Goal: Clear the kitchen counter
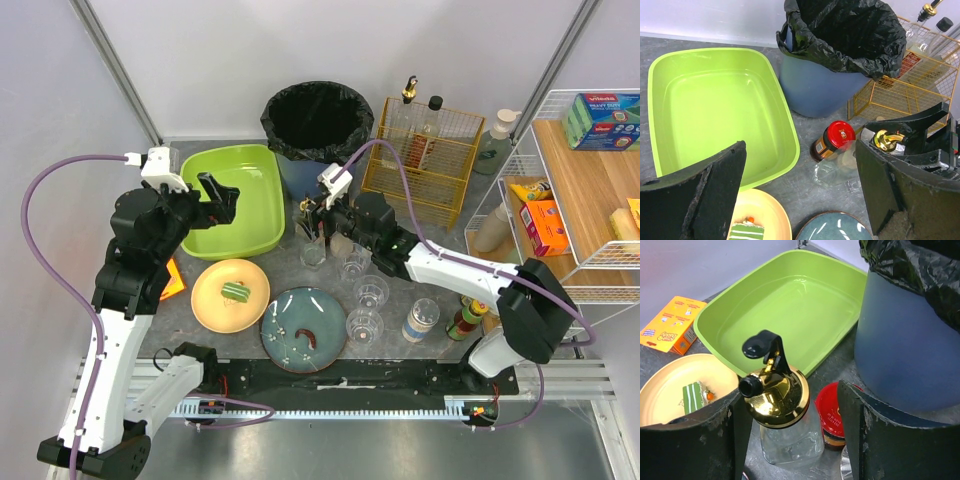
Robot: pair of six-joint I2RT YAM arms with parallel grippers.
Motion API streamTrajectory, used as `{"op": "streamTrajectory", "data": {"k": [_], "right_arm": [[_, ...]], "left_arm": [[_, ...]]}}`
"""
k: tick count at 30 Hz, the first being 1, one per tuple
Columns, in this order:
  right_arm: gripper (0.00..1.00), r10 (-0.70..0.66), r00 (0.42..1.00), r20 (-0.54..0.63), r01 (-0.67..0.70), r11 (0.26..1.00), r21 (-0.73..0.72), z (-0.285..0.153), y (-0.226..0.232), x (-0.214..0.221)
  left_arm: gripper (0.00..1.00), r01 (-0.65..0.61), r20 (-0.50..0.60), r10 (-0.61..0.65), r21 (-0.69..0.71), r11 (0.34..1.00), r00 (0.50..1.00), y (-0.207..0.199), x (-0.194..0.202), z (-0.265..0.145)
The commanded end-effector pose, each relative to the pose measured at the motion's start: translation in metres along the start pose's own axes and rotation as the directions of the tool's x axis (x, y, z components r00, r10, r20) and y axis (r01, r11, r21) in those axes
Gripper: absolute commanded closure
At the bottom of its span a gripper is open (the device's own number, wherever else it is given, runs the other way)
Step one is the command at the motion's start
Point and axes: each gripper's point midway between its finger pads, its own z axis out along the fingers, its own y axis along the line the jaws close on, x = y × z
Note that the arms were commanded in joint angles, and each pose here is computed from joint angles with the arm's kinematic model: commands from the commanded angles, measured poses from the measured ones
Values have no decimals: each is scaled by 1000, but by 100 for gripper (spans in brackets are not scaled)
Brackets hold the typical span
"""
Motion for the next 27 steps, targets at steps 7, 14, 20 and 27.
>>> {"op": "streamTrajectory", "data": {"k": [7, 14, 20, 27], "right_arm": [[57, -17, 997, 69, 16, 1000, 19, 5, 1, -24], [83, -16, 992, 127, 16, 1000, 2, 3, 10, -54], [96, -13, 977, 214, -1, 998, 67, -5, 1, -102], [100, 8, 960, 282, -32, 996, 79, -18, 1, -162]], "left_arm": [[5, -54, 38, 56, -39, 998, 998, 8, -10, -1], [5, -60, 40, 62, -50, 997, 997, 10, -10, -2], [5, -63, 47, 65, -55, 997, 997, 11, -11, -4], [5, -64, 52, 67, -59, 996, 996, 12, -12, -6]]}}
